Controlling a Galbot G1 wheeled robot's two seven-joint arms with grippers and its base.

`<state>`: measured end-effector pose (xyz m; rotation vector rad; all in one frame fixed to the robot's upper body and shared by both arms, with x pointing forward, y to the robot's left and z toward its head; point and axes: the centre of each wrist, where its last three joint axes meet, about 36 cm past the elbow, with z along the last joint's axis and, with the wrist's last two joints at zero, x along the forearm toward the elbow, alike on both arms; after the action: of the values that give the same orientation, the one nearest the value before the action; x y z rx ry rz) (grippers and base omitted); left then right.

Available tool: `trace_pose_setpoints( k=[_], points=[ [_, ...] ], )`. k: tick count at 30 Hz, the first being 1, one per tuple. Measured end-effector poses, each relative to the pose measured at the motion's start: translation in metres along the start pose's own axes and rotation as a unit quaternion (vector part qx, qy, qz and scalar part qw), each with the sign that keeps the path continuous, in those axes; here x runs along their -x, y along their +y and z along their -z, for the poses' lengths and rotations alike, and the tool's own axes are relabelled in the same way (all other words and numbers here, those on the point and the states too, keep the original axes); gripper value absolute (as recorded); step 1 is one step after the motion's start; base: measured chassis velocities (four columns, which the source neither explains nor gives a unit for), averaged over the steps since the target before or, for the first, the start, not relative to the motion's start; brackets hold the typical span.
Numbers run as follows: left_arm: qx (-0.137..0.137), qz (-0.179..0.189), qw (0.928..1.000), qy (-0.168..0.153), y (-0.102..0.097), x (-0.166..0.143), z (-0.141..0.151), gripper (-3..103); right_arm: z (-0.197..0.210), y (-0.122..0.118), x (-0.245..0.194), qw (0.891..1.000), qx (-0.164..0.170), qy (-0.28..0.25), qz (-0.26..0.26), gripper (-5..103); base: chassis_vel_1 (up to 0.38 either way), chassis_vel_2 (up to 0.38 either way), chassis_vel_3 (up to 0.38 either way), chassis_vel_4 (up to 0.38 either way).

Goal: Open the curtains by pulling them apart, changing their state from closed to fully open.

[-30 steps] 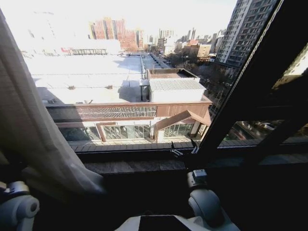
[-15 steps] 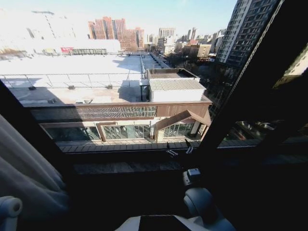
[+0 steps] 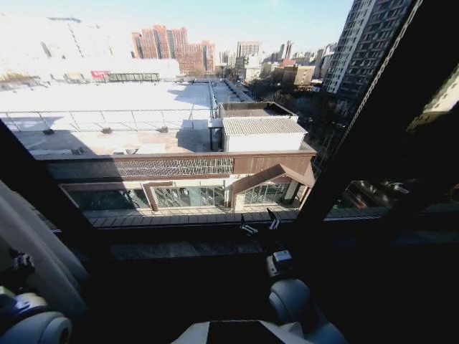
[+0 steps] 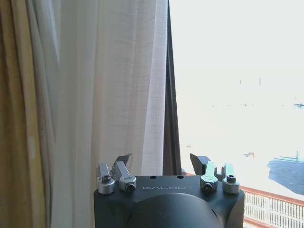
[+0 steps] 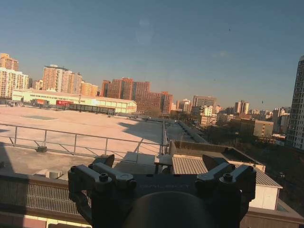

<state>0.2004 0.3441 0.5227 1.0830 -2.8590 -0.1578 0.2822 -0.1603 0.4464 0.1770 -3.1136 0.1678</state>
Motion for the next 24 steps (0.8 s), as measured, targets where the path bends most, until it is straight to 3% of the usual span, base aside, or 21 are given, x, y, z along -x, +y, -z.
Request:
trace_pose_setpoints(
  k=[2,4,5,6,9,10,12,16,24],
  points=[
    [-0.005,-0.069,0.9974,-0.022,0.003,0.0,0.0,75,0.004,-0.003,0.003,1.0,0.003,-0.002,-0.003,100,0.0,0.0,0.0,0.0],
    [0.002,-0.174,0.9821,-0.074,0.012,0.01,-0.007,86,0.013,-0.009,0.006,1.0,0.004,-0.001,-0.009,100,0.0,0.0,0.0,0.0],
    [0.003,-0.202,0.9757,-0.085,0.015,0.013,-0.01,86,0.018,-0.011,0.006,1.0,0.004,0.002,-0.012,100,0.0,0.0,0.0,0.0],
    [0.003,-0.202,0.9757,-0.085,0.015,0.013,-0.01,86,0.018,-0.011,0.006,1.0,0.004,0.002,-0.012,100,0.0,0.0,0.0,0.0],
    [-0.01,-0.277,0.9562,-0.092,0.026,0.022,-0.021,98,0.033,-0.024,0.002,1.0,0.005,0.018,-0.009,100,0.0,0.0,0.0,0.0],
    [-0.01,-0.277,0.9562,-0.092,0.026,0.022,-0.021,98,0.033,-0.024,0.002,1.0,0.005,0.018,-0.009,100,0.0,0.0,0.0,0.0],
    [-0.025,-0.308,0.9468,-0.091,0.028,0.024,-0.023,100,0.041,-0.034,0.001,1.0,0.004,0.02,-0.013,100,0.0,0.0,0.0,0.0],
    [-0.038,-0.325,0.9408,-0.088,0.023,0.023,-0.015,100,0.048,-0.043,0.004,0.999,0.014,0.039,-0.024,100,0.0,0.0,0.0,0.0],
    [-0.037,-0.343,0.934,-0.092,0.019,0.019,-0.008,100,0.054,-0.047,0.0,0.997,0.023,0.061,-0.051,100,-0.068,-0.076,0.074,0.074]
  ],
)
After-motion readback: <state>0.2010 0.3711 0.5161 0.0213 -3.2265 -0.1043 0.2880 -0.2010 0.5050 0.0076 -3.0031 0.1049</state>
